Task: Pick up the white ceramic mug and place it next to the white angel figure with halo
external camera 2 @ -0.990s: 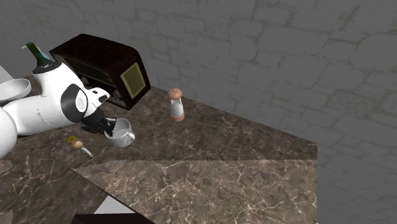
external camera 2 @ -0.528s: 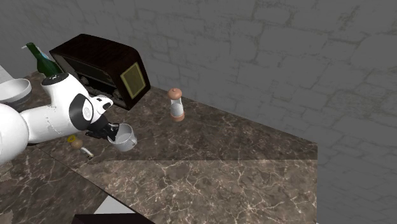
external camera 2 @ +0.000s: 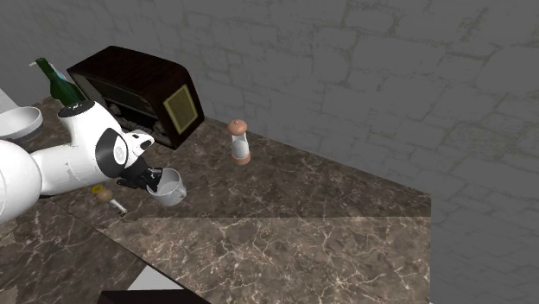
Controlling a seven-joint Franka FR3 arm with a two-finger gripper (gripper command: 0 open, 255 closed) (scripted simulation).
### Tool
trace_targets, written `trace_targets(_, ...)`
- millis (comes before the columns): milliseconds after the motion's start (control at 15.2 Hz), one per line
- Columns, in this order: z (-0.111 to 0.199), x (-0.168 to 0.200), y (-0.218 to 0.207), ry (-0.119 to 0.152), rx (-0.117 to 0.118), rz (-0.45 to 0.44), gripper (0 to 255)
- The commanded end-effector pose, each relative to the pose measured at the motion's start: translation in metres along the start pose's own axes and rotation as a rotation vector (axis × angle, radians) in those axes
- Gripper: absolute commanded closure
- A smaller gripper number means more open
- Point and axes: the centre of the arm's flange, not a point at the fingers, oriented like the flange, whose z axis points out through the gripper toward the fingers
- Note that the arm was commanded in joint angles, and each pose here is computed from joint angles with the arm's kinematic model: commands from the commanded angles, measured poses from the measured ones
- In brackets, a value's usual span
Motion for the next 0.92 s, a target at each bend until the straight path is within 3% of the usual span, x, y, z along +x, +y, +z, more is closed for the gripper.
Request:
trace_targets(0, 0.000, 0.000, 0.000, 0.000, 0.000, 0.000, 0)
trace_targets(330, 0.000, 0.000, 0.000, 0.000, 0.000, 0.000, 0)
trace_targets(594, -0.050, 0.000, 0.000, 0.000, 0.000, 0.000, 0)
trace_targets(858, -0.050, 0.000, 0.000, 0.000, 0.000, 0.000, 0)
